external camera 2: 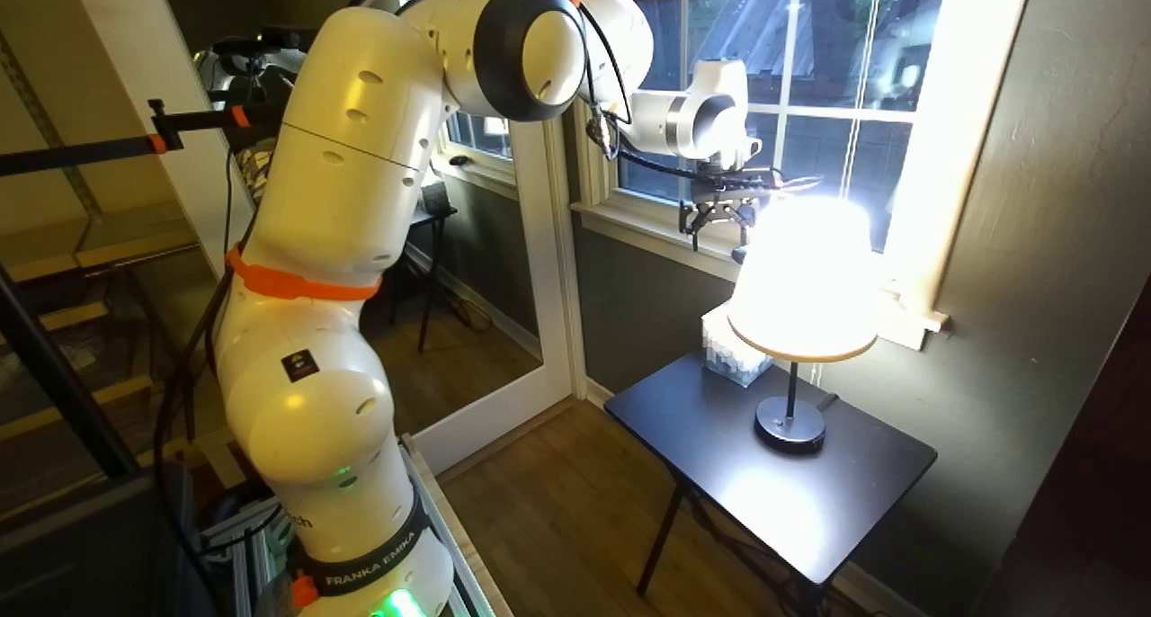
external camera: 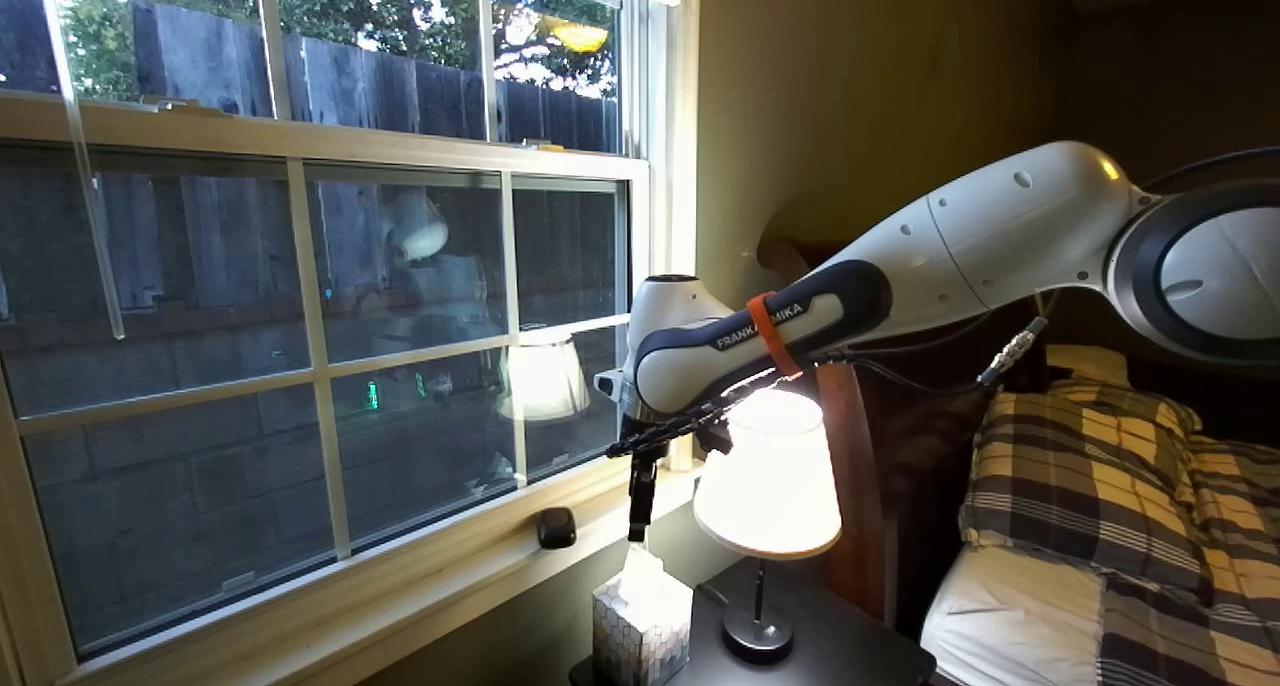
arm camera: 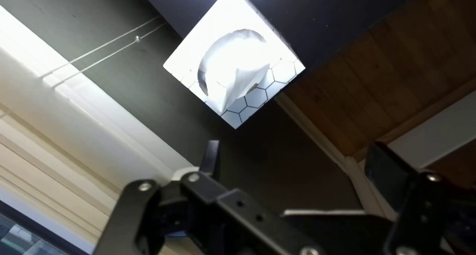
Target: Push the black object on the windowsill backwards.
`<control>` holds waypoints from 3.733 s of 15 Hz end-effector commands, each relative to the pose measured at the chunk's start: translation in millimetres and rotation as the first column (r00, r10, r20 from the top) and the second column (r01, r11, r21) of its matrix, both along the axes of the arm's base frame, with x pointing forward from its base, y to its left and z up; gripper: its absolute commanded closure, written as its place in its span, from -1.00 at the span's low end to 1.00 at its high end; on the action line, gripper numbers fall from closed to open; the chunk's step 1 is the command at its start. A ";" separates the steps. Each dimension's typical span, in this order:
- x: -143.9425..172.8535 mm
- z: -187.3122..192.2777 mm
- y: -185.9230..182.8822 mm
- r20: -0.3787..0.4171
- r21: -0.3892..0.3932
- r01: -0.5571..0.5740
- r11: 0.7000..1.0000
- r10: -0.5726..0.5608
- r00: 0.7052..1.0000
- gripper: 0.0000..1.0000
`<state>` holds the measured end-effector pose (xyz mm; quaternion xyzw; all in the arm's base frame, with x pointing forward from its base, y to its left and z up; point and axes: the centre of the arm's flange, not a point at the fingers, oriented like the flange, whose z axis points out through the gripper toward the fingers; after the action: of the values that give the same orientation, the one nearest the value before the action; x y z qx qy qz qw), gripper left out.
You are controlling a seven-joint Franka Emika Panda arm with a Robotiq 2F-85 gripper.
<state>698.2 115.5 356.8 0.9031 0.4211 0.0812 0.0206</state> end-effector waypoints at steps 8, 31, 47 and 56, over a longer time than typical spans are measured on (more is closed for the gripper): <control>40.7 -27.6 -27.1 0.028 0.080 -0.024 0.997 0.022 0.999 -1.00; 45.3 -24.9 17.8 0.023 0.051 0.204 0.978 -0.205 0.978 -1.00; 77.7 -45.8 37.3 -0.016 -0.050 0.325 0.944 -0.327 0.945 -1.00; 105.3 -76.0 52.3 0.018 -0.043 0.434 0.900 -0.433 0.901 -1.00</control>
<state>776.3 158.8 290.4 0.9686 0.2306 0.0749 0.0549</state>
